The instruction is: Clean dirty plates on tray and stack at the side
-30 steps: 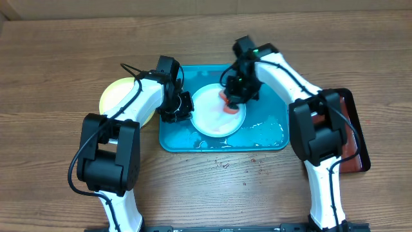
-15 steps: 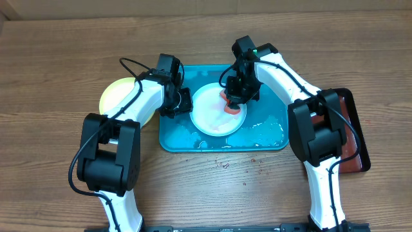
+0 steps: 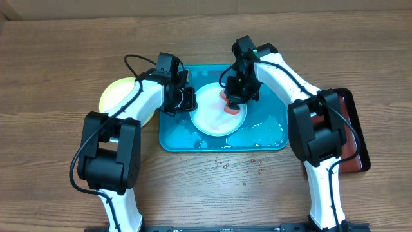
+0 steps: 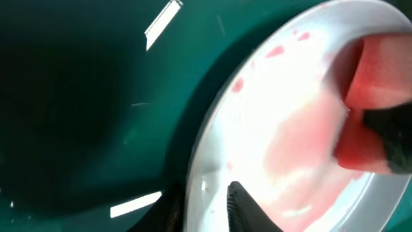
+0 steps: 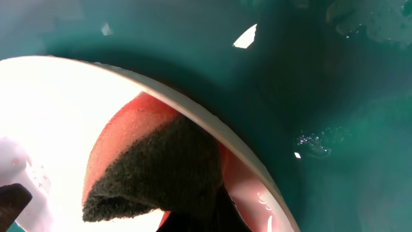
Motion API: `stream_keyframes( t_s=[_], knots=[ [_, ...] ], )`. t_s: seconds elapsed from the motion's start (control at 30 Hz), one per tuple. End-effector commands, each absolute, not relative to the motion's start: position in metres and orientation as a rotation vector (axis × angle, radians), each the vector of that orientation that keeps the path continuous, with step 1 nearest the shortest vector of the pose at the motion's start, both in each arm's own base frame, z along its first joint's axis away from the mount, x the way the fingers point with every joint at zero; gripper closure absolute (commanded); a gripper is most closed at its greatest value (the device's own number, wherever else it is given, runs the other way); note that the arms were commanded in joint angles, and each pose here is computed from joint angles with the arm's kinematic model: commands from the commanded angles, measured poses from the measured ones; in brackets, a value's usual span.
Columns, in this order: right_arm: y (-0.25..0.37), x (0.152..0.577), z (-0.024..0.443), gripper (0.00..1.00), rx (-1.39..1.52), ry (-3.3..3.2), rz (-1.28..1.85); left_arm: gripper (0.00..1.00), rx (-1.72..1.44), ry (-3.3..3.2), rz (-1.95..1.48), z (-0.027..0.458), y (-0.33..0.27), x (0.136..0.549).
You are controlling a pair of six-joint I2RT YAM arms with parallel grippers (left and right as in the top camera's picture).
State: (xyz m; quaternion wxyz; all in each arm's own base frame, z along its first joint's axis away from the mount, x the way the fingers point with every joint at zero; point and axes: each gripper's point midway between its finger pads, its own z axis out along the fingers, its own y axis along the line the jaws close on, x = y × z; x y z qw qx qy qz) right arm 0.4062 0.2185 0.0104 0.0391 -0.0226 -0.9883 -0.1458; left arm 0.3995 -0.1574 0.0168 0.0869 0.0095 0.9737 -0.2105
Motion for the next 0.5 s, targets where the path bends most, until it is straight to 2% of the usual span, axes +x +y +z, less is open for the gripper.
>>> stream_keyframes(
  t_s=[0.0,0.1,0.17,0.47],
  knots=[
    [0.220,0.400,0.005,0.96,-0.056,-3.021,-0.402,0.79,0.103,2.923,-0.658,0.006,-0.158,0.390],
    [0.220,0.400,0.005,0.96,-0.056,-3.021,-0.402,0.86,0.090,2.951,-0.605,-0.004,-0.151,0.383],
    [0.220,0.399,0.005,0.96,-0.056,-3.021,-0.402,0.95,0.078,2.971,-0.555,-0.012,-0.144,0.378],
    [0.224,0.396,0.007,0.96,0.001,-3.003,-0.440,0.96,0.069,2.970,-0.505,-0.021,-0.137,0.375]
  ],
)
